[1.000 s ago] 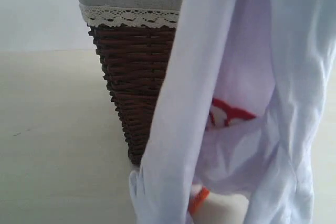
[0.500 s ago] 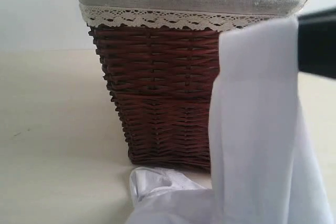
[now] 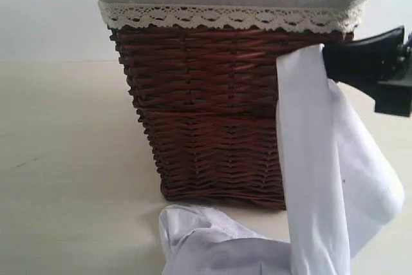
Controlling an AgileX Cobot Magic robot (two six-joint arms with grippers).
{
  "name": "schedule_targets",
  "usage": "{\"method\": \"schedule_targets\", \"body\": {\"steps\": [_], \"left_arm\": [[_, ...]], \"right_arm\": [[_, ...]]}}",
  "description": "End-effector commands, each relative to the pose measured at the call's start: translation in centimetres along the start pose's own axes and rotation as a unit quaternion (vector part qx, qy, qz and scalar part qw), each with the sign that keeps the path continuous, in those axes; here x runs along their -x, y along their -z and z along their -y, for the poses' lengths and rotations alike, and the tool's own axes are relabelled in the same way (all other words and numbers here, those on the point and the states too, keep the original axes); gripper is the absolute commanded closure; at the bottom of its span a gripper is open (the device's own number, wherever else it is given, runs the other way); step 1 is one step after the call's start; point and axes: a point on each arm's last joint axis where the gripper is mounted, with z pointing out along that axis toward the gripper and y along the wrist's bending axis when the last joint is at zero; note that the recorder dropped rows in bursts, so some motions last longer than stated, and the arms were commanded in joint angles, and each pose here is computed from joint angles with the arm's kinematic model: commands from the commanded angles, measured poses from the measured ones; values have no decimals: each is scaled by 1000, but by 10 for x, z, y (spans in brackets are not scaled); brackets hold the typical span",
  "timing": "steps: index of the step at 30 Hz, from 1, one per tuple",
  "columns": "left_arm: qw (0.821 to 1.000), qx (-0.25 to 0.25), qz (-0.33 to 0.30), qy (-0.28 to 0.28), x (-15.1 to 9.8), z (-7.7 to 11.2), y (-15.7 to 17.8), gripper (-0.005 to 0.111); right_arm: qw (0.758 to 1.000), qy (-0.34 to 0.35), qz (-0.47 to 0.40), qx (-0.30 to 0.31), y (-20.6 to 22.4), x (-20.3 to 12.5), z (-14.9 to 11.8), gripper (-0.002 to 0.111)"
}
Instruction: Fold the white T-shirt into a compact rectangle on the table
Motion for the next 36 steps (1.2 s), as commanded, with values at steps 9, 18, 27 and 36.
{"method": "schedule_targets", "body": {"steps": [9, 18, 27, 36], "left_arm": [[1000, -3, 6, -3, 0, 0, 0, 107], [1000, -3, 6, -3, 0, 0, 0, 107], [1000, -3, 6, -3, 0, 0, 0, 107], [1000, -3, 6, -3, 0, 0, 0, 107]], "right_arm": [[996, -51, -8, 69, -51, 4, 35, 108], [995, 11, -98, 24, -125, -37, 22, 108], [998, -15, -49, -41, -152, -13, 44, 108], [998, -46, -26, -33, -207, -6, 72, 108]]}}
